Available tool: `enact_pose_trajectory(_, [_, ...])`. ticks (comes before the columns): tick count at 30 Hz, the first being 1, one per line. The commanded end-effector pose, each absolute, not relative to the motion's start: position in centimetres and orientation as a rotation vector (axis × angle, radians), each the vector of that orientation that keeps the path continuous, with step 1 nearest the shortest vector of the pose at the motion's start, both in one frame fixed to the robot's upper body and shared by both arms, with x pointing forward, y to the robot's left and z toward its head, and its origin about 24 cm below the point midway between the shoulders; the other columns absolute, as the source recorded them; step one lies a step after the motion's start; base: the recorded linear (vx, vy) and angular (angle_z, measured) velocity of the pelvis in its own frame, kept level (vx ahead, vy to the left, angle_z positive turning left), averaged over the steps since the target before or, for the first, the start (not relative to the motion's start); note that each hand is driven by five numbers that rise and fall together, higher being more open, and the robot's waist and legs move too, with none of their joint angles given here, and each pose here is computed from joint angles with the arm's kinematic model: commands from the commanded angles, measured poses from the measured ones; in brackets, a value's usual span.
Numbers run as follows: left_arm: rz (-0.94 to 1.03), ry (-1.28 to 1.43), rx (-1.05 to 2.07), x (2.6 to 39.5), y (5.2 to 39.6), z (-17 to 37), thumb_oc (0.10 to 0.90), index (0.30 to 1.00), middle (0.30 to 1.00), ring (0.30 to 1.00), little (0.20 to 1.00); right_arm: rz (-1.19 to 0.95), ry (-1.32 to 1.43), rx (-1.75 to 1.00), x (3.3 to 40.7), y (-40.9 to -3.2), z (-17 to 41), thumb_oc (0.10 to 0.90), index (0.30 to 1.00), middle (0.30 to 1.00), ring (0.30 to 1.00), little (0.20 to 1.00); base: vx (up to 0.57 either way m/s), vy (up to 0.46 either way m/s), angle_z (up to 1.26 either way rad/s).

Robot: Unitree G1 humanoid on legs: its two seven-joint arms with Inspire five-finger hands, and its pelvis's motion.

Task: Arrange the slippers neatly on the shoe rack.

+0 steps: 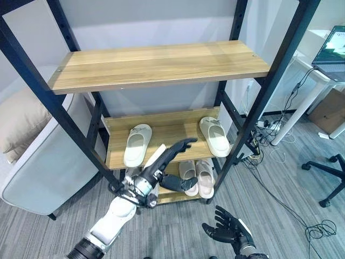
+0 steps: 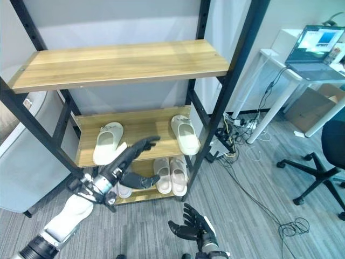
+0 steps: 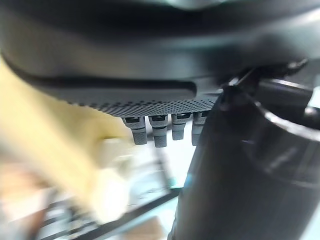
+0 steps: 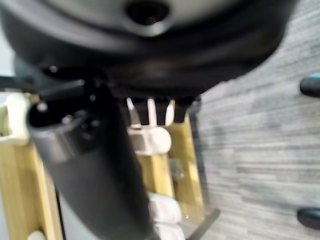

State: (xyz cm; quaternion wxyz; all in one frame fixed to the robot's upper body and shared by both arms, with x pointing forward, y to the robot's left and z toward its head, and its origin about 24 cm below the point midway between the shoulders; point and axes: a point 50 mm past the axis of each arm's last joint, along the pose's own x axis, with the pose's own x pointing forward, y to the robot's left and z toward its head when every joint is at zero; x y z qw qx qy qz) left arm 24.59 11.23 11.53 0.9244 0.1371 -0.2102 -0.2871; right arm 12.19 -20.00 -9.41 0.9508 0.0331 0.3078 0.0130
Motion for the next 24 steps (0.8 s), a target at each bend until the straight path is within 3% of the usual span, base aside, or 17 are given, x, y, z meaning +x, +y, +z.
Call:
enact_pose_trajectory(1, [-0.559, -0.853, 0.236, 25.1, 10.5, 19.1, 0.800, 0.900, 0.900, 0.900, 0.900, 0.104, 0.425, 0.031, 14.9, -20.3, -6.2, 0.800, 0.900, 0.900, 0.900, 0.900, 0.05, 0.006, -0.01])
enact_pose_trajectory(7, [-0.519, -0.800, 0.511, 28.2, 8.9, 17.3, 0.800, 0.900, 0.900, 0.900, 0.900, 0.131, 0.421, -0.033, 15.1, -21.0, -5.9, 0.800, 0.900, 0.900, 0.900, 0.900, 0.04, 0.020, -0.04])
enact_pose_trajectory(10, [-0.402, -0.739, 1.012, 31.8, 11.0, 15.8, 0.800, 0.900, 0.900, 0.900, 0.900, 0.116, 0.397, -0.090, 15.5, -22.0, -5.3, 0.800, 0.900, 0.900, 0.900, 0.900, 0.04, 0.032, -0.19])
enact_pose_trajectory(14, [-0.319, -0.755, 1.261, 32.8, 12.9, 16.1, 0.800, 0.900, 0.900, 0.900, 0.900, 0.081, 0.369, -0.106, 15.6, -22.6, -4.8, 0.800, 0.900, 0.900, 0.900, 0.900, -0.01, 0.029, -0.25])
enact_pose_trajectory(24, [-0.095, -0.742, 1.263, 32.6, 16.7, 16.9, 0.800, 0.900, 0.900, 0.900, 0.900, -0.050, 0.385, -0.070, 14.3, -24.0, -5.3, 0.800, 0.900, 0.900, 0.900, 0.900, 0.00, 0.023, -0.14])
